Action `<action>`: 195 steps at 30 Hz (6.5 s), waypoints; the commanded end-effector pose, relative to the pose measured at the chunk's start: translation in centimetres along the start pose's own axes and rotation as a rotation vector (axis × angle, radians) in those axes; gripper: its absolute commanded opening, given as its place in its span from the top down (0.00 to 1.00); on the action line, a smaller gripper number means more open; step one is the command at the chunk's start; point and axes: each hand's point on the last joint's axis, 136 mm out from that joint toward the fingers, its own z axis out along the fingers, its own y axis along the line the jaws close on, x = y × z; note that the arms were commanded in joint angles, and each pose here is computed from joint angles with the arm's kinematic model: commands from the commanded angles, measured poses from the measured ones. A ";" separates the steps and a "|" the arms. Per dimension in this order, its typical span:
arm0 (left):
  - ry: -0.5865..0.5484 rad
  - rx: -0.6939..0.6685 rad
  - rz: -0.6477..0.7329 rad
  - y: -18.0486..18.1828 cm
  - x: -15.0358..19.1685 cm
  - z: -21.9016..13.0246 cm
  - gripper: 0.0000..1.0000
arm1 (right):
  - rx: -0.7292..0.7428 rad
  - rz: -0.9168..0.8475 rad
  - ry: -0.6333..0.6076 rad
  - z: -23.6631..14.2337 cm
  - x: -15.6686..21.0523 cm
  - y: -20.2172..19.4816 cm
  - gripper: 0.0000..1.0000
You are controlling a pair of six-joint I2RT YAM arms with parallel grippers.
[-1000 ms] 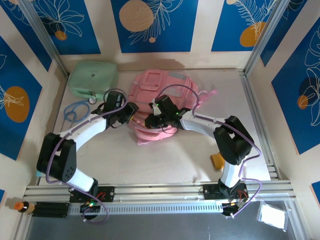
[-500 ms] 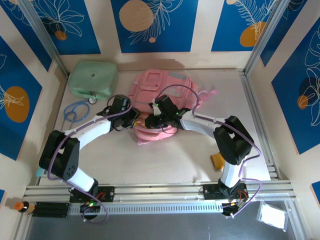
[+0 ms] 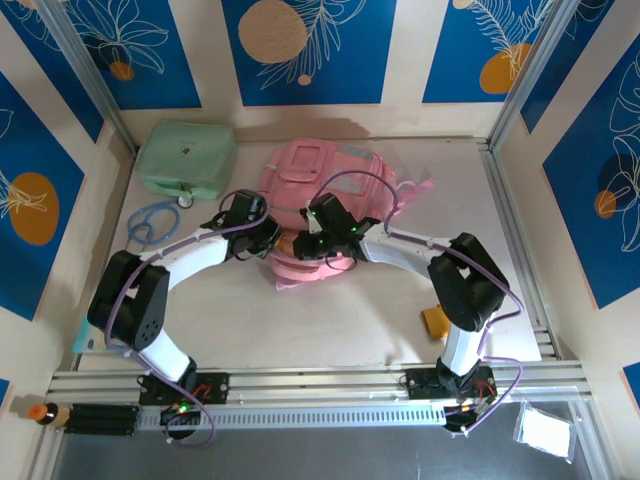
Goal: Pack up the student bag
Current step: Zip the student bag at the top-center of the table, then unzip the student bag at the top-center of the table.
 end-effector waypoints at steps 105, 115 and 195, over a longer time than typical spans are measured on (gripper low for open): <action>-0.039 0.004 0.104 0.9 -3.6 -3.3 1.00 | 0.221 -0.278 0.041 -3.6 -0.3 -6.2 1.00; -0.013 -0.036 0.188 1.4 -3.2 -3.6 1.00 | 0.420 0.037 -0.020 -7.0 -3.2 -13.6 0.92; 0.157 -0.042 0.480 -2.3 6.9 1.7 0.47 | -0.061 0.036 0.032 -6.7 -1.7 -7.2 0.43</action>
